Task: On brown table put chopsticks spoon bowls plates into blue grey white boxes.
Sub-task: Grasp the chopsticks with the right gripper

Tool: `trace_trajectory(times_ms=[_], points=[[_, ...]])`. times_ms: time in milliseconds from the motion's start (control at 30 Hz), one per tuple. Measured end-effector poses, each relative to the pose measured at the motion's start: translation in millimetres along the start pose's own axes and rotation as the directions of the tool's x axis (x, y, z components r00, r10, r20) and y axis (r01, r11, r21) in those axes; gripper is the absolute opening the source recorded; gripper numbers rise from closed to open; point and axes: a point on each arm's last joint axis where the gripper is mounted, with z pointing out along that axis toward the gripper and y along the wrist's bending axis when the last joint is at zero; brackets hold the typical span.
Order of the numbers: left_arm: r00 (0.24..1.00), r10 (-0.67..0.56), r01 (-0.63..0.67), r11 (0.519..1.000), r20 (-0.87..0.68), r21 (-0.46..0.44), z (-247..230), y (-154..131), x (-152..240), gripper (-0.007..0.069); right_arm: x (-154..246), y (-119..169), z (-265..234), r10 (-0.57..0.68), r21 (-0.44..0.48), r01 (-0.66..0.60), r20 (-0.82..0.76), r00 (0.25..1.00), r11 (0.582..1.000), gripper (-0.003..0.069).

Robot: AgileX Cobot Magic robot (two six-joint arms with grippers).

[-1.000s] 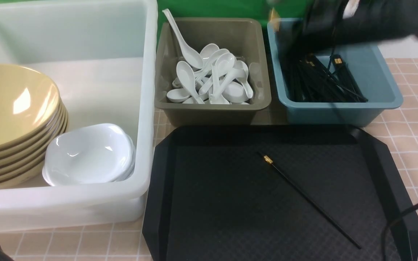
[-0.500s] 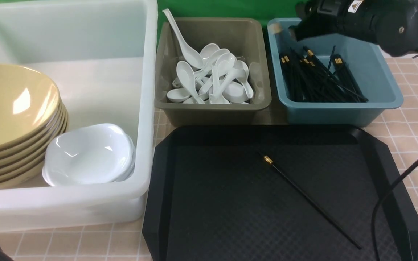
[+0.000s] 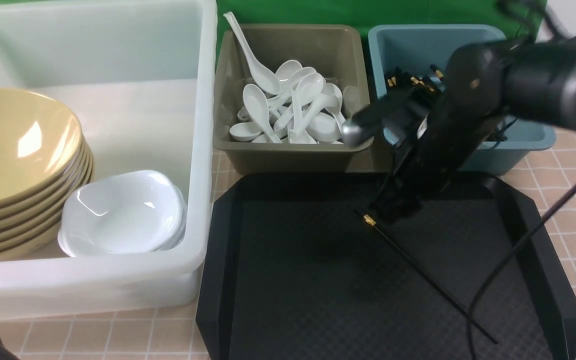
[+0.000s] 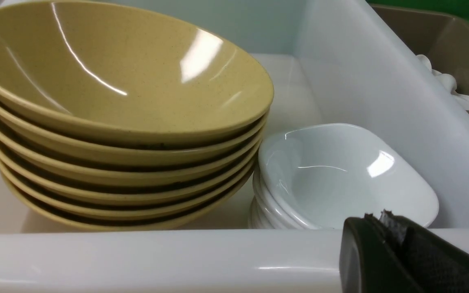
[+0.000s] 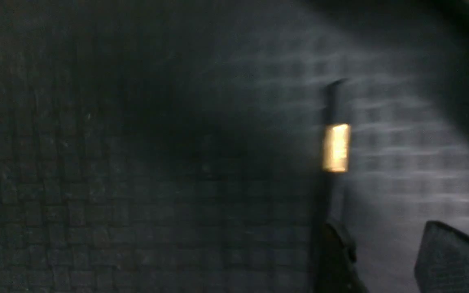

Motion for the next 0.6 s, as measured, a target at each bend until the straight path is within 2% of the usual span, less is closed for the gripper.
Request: trace_trajectory(times_ms=[133,233,267,300,367,433,600], points=[[1.000,0.000,0.000,1.000,0.000,0.000,0,0,0,-0.0009,-1,6,24,-0.014,-0.014,0.013,-0.039,0.999,1.000,0.0293],[1.000,0.000,0.000,1.000,0.000,0.000,0,0,0,-0.0009,-2,7,38,-0.020,-0.012,0.019,-0.047,0.999,1.000,0.0237],[1.000,0.000,0.000,1.000,0.000,0.000,0,0,0,-0.0009,-3,7,38,-0.019,-0.013,0.019,-0.043,0.999,1.000,0.0195],[1.000,0.000,0.000,1.000,0.000,0.000,0,0,0,-0.0009,-3,8,38,-0.020,-0.013,0.019,-0.043,0.999,1.000,0.0189],[1.000,0.000,0.000,1.000,0.000,0.000,0,0,0,-0.0009,-3,11,36,-0.024,-0.021,0.023,-0.047,0.999,1.000,0.0108],[1.000,0.000,0.000,1.000,0.000,0.000,0,0,0,-0.0009,-5,19,25,-0.050,-0.026,0.049,-0.024,0.998,0.998,0.0076],[1.000,0.000,0.000,1.000,0.000,0.000,0,0,0,-0.0009,-15,29,-37,-0.115,0.017,0.113,0.152,0.982,0.993,0.0077]])
